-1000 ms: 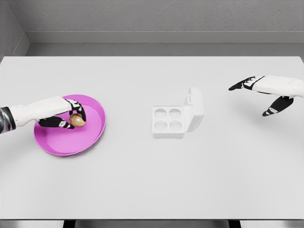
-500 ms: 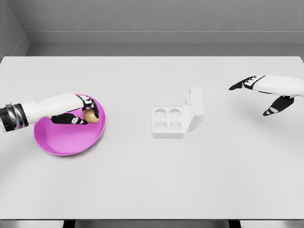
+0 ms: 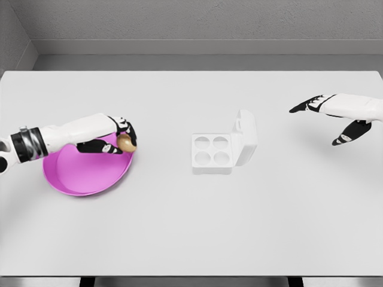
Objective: Pack egg into the box and close the box lid
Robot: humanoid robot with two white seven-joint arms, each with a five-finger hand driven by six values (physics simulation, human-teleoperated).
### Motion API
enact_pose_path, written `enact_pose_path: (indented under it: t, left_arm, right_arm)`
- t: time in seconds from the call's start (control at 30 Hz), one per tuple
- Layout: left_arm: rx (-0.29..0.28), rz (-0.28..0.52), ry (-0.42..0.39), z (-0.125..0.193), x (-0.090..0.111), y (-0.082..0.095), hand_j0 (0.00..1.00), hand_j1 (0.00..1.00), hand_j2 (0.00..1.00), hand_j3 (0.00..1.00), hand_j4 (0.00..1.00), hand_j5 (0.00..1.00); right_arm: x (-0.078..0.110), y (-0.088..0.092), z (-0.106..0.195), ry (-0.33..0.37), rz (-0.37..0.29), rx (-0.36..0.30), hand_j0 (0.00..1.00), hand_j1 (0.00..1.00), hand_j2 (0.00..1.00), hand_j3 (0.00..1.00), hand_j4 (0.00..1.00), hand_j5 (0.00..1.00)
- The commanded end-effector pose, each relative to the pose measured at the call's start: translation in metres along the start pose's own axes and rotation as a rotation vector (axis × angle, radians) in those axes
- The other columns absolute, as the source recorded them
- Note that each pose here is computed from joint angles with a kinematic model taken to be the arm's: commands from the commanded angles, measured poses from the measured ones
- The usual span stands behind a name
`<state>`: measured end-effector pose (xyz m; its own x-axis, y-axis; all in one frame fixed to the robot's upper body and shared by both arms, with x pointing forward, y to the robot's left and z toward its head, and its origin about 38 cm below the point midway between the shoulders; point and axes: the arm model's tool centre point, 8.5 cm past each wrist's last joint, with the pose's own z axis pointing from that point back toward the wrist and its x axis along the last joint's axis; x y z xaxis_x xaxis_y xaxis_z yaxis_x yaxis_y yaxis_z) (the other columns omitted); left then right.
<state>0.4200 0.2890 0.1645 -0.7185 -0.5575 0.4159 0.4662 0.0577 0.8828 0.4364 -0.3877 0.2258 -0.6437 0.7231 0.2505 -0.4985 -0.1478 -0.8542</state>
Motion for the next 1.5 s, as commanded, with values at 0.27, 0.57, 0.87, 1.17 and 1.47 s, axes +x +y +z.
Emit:
enact_pose_path:
  t: [0.27, 0.57, 0.87, 1.17, 1.47]
  left_arm:
    - [0.015, 0.02, -0.027, -0.011, 0.005, -0.002, 0.37, 0.37, 0.37, 0.37, 0.37, 0.37]
    - [0.021, 0.027, -0.045, -0.018, 0.009, -0.004, 0.37, 0.37, 0.37, 0.37, 0.37, 0.37]
    - [0.037, 0.026, -0.071, -0.029, 0.015, 0.001, 0.37, 0.37, 0.37, 0.37, 0.37, 0.37]
    - [0.046, 0.033, -0.093, -0.038, 0.02, -0.001, 0.37, 0.37, 0.37, 0.37, 0.37, 0.37]
    - [0.059, 0.039, -0.127, -0.054, 0.029, -0.002, 0.37, 0.37, 0.37, 0.37, 0.37, 0.37]
  right_arm:
    - [0.0, -0.001, 0.001, 0.001, -0.004, -0.004, 1.0, 1.0, 1.0, 1.0, 1.0, 1.0]
    - [-0.001, 0.0, 0.002, 0.003, -0.005, -0.001, 1.0, 1.0, 1.0, 1.0, 1.0, 1.0]
    - [-0.001, 0.0, 0.001, 0.002, -0.006, -0.002, 1.0, 1.0, 1.0, 1.0, 1.0, 1.0]
    - [0.0, 0.002, 0.0, 0.001, -0.008, 0.001, 1.0, 1.0, 1.0, 1.0, 1.0, 1.0]
    - [-0.001, 0.003, 0.002, 0.005, -0.009, 0.003, 1.0, 1.0, 1.0, 1.0, 1.0, 1.0]
